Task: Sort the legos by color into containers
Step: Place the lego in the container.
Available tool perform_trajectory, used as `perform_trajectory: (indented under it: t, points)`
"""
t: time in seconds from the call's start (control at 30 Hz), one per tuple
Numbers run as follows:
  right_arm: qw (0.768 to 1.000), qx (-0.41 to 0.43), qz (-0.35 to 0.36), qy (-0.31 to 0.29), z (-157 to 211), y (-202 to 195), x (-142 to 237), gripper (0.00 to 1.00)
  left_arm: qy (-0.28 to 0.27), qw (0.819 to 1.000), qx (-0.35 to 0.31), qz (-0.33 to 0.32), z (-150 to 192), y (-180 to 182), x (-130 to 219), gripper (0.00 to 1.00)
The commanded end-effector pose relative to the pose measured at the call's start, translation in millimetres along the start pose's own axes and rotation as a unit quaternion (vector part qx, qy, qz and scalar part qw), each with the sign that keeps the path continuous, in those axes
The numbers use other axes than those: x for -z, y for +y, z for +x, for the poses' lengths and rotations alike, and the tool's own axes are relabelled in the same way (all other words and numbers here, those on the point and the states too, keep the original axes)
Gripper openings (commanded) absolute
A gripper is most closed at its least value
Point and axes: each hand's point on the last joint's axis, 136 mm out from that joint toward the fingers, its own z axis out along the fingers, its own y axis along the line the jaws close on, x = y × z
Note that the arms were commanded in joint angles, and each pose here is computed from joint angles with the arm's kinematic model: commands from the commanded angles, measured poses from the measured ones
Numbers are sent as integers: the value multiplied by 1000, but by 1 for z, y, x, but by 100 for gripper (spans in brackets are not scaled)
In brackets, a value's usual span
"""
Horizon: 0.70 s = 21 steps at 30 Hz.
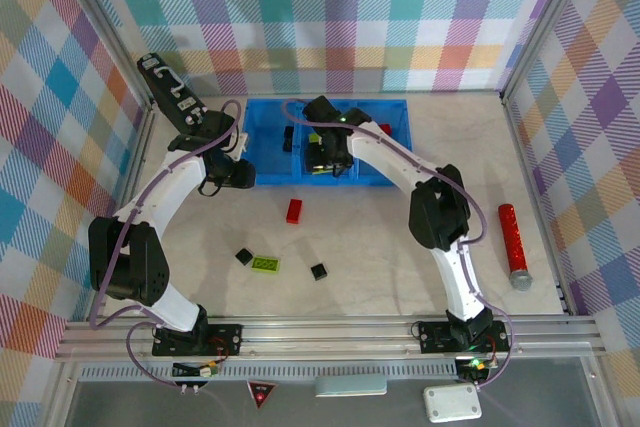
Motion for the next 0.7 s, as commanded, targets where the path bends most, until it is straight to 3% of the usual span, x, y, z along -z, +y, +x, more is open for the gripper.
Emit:
perform_trajectory:
  t: [0.0, 0.67]
  points:
    - [999, -28, 20, 2, -8, -9, -6, 59, -13, 1000, 9, 6, -2, 2, 5, 39]
    - [995, -94, -11, -8, -41, -3, -72, 62, -3, 1000, 10, 4, 0, 3, -1, 39]
